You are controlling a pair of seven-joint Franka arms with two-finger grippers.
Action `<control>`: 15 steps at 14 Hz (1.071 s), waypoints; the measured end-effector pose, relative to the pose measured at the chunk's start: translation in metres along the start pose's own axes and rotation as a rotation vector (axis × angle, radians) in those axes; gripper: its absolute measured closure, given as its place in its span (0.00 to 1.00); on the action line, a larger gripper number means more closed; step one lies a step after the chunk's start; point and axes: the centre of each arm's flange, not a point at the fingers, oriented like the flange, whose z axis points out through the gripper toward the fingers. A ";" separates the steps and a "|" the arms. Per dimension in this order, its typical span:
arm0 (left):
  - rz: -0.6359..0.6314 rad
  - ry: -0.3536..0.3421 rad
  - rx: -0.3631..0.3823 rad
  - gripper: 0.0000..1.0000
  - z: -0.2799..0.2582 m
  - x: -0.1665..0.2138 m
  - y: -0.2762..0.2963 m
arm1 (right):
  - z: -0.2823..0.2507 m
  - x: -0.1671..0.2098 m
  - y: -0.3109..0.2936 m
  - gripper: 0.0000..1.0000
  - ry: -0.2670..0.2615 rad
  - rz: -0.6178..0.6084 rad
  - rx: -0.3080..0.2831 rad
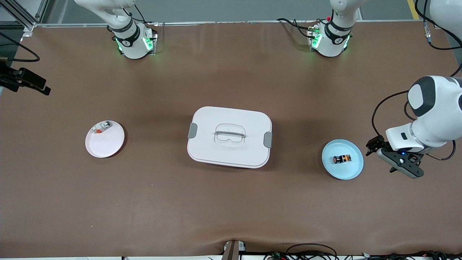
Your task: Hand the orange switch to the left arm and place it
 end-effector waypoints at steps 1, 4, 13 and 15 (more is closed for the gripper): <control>-0.055 -0.007 0.001 0.00 -0.012 0.004 0.007 | 0.000 0.000 0.000 0.00 -0.002 0.000 0.000; -0.202 -0.057 -0.002 0.00 -0.043 0.009 0.021 | 0.001 -0.001 0.000 0.00 -0.006 0.000 -0.001; -0.511 -0.131 0.005 0.00 -0.109 0.021 0.045 | 0.014 0.001 0.009 0.00 -0.035 -0.030 -0.003; -0.557 -0.132 0.019 0.00 -0.126 0.021 0.046 | 0.014 0.001 0.009 0.00 -0.035 -0.031 -0.003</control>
